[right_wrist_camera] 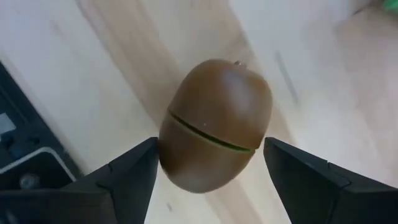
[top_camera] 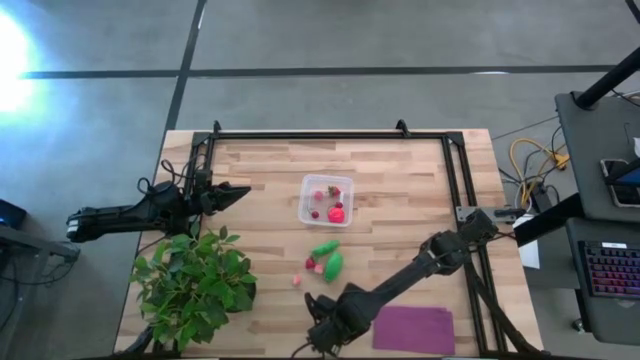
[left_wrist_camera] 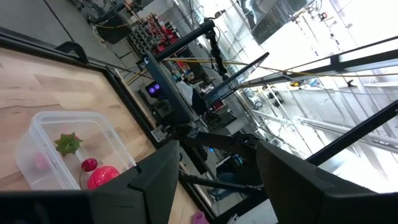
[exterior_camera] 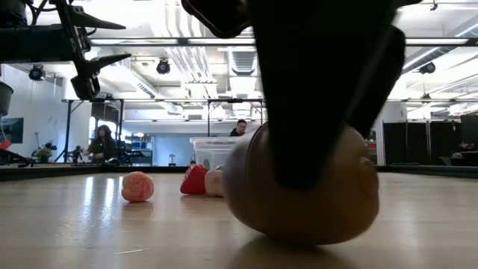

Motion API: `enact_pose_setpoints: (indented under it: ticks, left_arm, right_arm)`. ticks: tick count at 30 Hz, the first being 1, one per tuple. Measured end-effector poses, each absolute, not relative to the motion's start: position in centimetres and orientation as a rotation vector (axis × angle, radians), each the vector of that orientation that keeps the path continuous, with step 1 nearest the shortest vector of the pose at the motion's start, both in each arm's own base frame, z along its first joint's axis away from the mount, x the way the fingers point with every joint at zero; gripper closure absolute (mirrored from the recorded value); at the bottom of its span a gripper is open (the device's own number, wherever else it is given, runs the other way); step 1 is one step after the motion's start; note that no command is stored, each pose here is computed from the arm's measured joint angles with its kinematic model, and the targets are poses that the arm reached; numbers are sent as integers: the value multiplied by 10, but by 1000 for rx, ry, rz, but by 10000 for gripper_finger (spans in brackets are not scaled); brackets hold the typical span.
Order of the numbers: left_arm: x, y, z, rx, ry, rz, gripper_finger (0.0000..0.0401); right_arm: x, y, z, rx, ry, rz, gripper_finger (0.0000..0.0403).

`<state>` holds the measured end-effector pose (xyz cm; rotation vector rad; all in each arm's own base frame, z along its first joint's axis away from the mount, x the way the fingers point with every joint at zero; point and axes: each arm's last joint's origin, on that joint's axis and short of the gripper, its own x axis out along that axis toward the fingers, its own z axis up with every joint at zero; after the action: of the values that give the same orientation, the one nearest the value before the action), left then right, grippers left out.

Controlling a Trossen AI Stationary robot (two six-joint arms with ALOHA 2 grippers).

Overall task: Pick and placing Produce into tupperware
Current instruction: Put the brown kiwi into the transparent bin

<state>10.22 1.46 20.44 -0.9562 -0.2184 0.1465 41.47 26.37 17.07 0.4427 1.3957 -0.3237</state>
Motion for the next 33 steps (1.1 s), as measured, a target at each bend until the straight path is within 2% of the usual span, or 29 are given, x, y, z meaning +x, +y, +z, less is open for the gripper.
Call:
enact_pose_setpoints:
  ticks: [12, 24, 29, 33]
  left_arm:
    - [102, 15, 204, -956, -218, 147, 200]
    - [102, 15, 204, -956, -218, 147, 200]
    - [102, 15, 204, -956, -218, 147, 200]
    - [102, 15, 204, -956, -218, 147, 200]
  right_arm:
    - [418, 260, 171, 434, 1364, -345, 141]
    - [421, 262, 174, 456, 1323, -337, 179]
    - [426, 265, 192, 504, 1263, -313, 179]
    - [427, 260, 226, 515, 1133, -349, 179]
